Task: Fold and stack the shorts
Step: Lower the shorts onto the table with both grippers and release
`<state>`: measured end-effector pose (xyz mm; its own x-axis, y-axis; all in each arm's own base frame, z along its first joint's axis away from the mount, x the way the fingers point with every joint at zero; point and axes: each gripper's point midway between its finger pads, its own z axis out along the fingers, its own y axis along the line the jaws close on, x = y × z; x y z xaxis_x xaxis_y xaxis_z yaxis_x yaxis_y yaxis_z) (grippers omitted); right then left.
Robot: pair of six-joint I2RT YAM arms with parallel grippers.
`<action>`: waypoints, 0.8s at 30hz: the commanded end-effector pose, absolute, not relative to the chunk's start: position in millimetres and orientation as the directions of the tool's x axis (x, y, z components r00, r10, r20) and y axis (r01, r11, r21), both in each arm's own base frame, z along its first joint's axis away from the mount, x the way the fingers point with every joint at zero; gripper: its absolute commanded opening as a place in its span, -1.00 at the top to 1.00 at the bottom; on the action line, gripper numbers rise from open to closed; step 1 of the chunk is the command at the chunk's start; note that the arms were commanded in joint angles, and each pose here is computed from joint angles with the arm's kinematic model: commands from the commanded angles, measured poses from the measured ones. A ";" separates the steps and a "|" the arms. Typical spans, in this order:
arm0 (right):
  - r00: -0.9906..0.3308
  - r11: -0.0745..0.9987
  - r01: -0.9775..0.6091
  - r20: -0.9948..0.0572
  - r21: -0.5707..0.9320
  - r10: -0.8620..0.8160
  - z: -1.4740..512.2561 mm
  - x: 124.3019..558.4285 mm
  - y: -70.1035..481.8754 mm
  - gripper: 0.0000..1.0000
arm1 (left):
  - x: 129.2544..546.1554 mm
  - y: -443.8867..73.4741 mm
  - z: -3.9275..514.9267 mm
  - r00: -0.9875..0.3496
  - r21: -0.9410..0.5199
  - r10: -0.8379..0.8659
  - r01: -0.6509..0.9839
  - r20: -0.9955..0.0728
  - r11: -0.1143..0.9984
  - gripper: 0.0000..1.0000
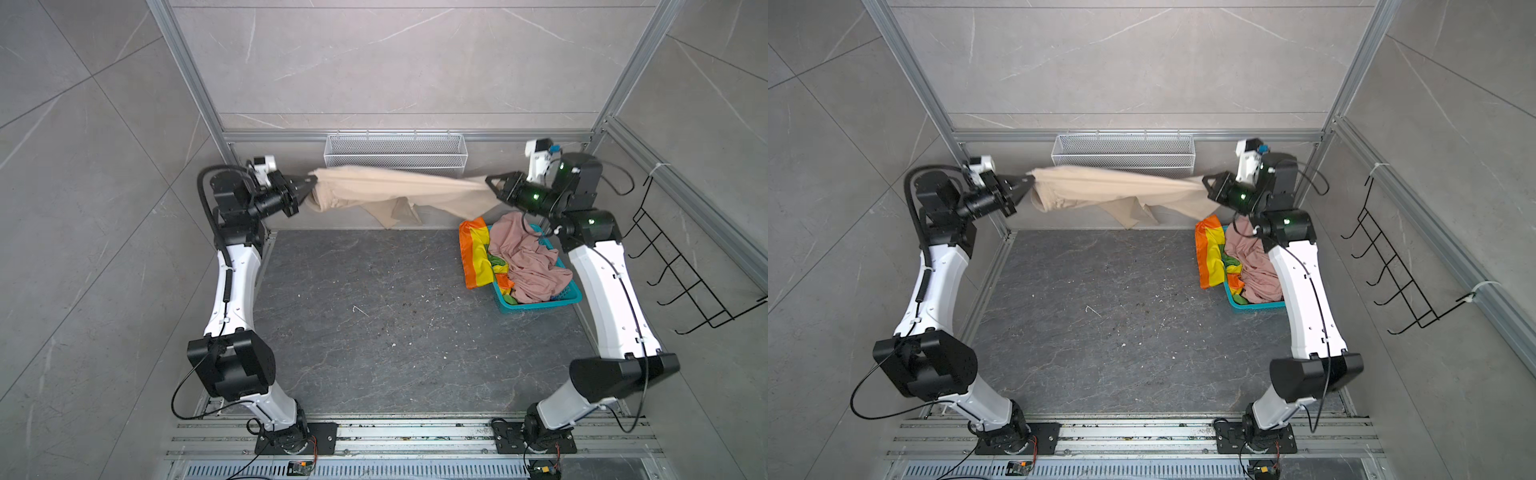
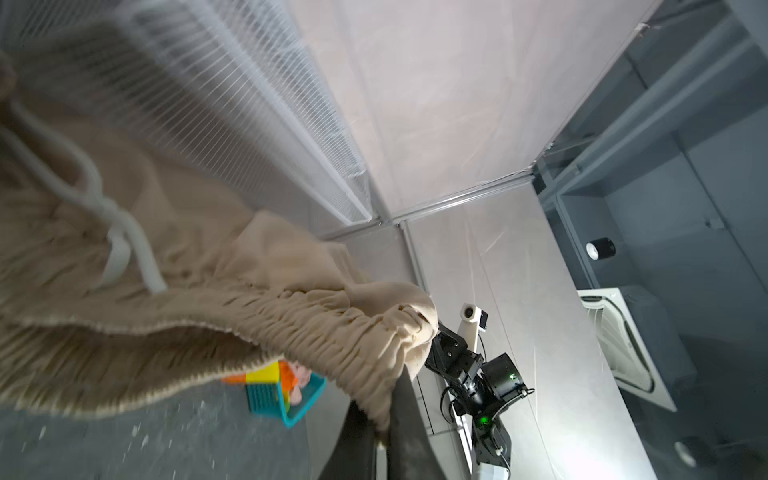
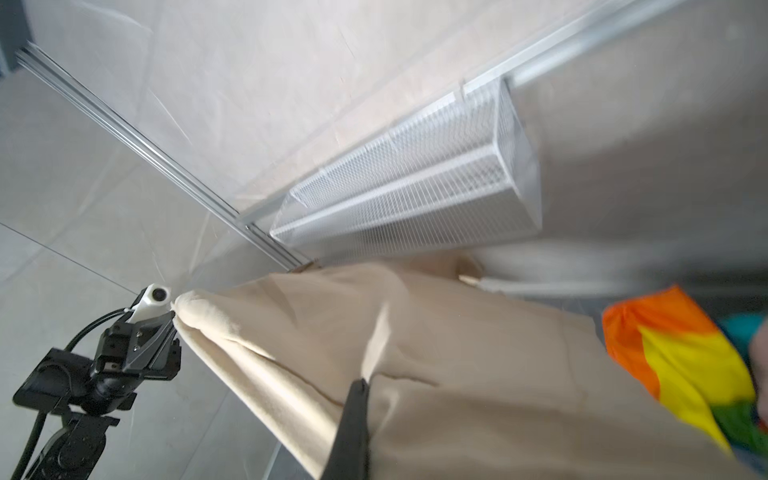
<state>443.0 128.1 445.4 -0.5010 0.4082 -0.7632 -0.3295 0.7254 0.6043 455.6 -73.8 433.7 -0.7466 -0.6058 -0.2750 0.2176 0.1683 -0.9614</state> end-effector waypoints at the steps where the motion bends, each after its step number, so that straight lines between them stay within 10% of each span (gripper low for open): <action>1: -0.552 0.787 -0.133 -0.704 0.602 0.446 344.9 456.4 89.3 1.00 | 455.6 -19.7 322.6 -0.641 -0.979 -0.756 -0.039 -0.129 0.200 1.00; 7: -0.786 0.789 0.001 -0.487 0.615 0.381 179.9 388.0 129.5 1.00 | 359.0 -37.2 177.3 -0.624 -0.904 -0.775 -0.384 0.103 0.188 1.00; 14: -0.894 0.838 0.122 -0.308 0.532 0.325 93.8 313.3 123.3 1.00 | 295.6 -43.6 126.4 -0.584 -0.809 -0.792 -0.546 0.179 0.219 1.00; 24: -0.953 0.885 0.085 -0.220 0.457 0.206 72.7 271.8 132.0 0.36 | 239.4 -42.6 112.0 -0.542 -0.751 -0.833 -0.594 0.111 0.286 0.10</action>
<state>282.1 134.4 72.8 -0.9379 0.2590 -0.2307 0.1112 0.8546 0.5072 249.3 -52.1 105.7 -0.5525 -0.8075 0.2067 -0.6058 0.2187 -0.7650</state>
